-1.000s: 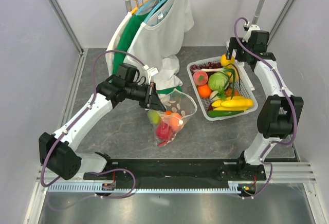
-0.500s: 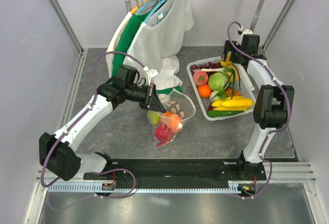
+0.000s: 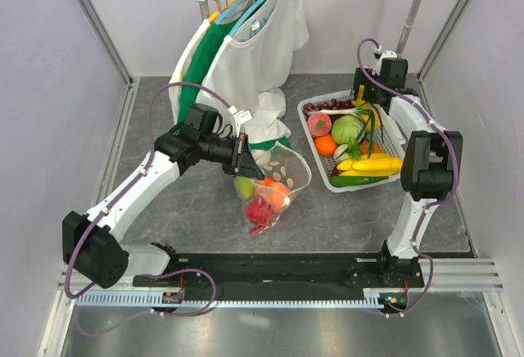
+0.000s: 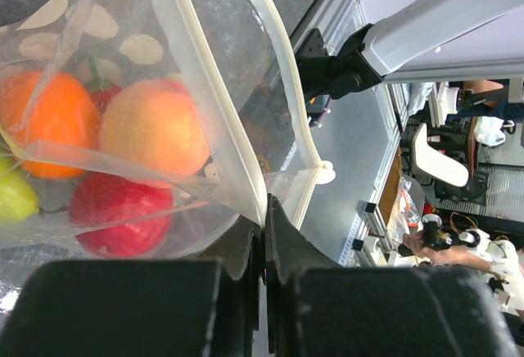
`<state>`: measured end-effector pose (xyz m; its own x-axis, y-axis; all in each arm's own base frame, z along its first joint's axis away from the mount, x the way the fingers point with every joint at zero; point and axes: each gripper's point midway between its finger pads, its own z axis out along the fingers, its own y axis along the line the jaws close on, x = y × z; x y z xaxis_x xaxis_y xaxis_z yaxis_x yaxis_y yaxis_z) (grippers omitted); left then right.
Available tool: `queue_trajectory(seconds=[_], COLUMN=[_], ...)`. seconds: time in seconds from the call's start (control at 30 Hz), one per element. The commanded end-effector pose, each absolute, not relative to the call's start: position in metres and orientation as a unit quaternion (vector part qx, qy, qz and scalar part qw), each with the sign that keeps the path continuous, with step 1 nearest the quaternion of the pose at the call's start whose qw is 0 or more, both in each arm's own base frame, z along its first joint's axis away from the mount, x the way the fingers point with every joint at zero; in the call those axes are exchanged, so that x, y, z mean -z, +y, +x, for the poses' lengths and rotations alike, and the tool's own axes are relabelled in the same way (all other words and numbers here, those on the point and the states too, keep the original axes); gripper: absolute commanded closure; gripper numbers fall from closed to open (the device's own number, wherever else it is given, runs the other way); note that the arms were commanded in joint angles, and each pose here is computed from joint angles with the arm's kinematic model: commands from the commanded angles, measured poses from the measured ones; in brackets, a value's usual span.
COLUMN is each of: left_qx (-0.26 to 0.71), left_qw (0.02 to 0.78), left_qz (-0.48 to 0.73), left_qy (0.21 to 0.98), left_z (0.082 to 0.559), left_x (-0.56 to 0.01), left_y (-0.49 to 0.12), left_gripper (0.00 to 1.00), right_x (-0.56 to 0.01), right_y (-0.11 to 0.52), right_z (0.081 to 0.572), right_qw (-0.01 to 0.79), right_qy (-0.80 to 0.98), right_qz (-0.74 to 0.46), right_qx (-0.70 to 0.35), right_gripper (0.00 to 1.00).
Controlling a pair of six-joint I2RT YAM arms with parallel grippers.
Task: Place the food in the zip-top bag and seal the zipper
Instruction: Pick up the fake fruit from the bin.
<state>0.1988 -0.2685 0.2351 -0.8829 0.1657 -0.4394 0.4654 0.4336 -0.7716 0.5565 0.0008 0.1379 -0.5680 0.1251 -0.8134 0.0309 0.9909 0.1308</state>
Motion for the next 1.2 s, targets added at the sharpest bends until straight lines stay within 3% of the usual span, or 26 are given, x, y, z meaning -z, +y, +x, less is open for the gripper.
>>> queue_trajectory(seconds=[0.0,0.17,0.27,0.57,0.87,1.17], left_qx=[0.514,0.513,0.513,0.514,0.522,0.528], left_qw=[0.153,0.155,0.156,0.157,0.151,0.151], left_qz=[0.193,0.193,0.193,0.195,0.195,0.191], left_qy=[0.822,0.822,0.822,0.82,0.816,0.814], left_z=[0.198,0.198,0.198,0.197,0.195,0.199], left_x=[-0.245,-0.246,-0.246,-0.248,-0.25,-0.255], left_y=[-0.272,-0.272,-0.272,-0.271,-0.272,-0.274], left_gripper=[0.98,0.98,0.98,0.98,0.98,0.98], right_x=[-0.156,-0.198,-0.225,-0.307,-0.337,-0.3], right_y=[0.012,0.018,0.019,0.034,0.161,0.242], right_z=[0.558,0.548,0.542,0.502,0.349,0.233], right_qw=[0.479,0.509,0.531,0.58,0.482,0.385], right_qy=[0.874,0.856,0.842,0.806,0.771,0.751], right_qz=[0.032,0.018,0.014,-0.038,-0.197,-0.302], right_qx=[-0.073,-0.089,-0.093,-0.116,-0.366,-0.443], right_gripper=[0.14,0.35,0.41,0.49,0.57,0.57])
